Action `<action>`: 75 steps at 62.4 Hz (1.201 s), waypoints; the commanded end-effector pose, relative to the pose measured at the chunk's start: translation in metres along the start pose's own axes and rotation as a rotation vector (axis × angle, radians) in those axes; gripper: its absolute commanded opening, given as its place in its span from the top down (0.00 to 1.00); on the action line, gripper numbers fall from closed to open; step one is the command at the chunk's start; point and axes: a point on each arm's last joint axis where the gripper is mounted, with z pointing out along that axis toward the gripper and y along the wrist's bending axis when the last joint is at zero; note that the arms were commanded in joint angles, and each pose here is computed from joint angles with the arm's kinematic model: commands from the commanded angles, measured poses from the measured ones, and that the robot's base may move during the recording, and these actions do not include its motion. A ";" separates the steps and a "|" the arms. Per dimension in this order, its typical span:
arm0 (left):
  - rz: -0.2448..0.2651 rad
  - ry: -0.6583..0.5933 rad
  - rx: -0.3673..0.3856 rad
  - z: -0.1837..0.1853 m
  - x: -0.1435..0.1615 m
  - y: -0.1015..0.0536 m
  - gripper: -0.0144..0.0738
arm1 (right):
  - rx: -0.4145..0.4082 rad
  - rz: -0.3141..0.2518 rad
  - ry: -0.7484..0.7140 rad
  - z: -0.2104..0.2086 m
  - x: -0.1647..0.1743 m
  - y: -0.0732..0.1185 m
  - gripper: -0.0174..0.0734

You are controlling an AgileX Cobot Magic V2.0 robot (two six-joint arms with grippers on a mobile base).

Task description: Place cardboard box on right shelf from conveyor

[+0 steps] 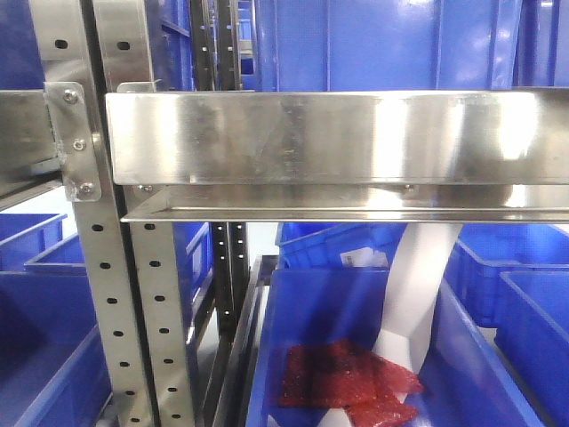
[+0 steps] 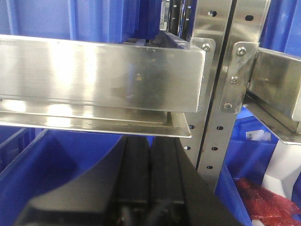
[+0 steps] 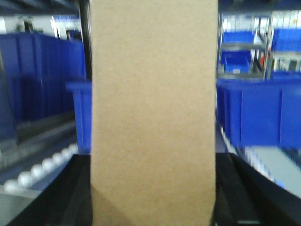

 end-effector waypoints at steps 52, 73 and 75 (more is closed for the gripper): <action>-0.003 -0.083 0.002 0.000 -0.005 0.000 0.97 | -0.259 -1.078 0.251 0.233 -0.001 0.034 0.75; -0.003 -0.083 0.002 0.000 -0.005 0.000 0.97 | -0.375 -1.303 0.291 0.269 0.049 0.039 0.75; -0.003 -0.083 0.002 0.000 -0.005 0.000 0.97 | -0.379 -1.303 0.298 0.270 0.052 0.039 0.75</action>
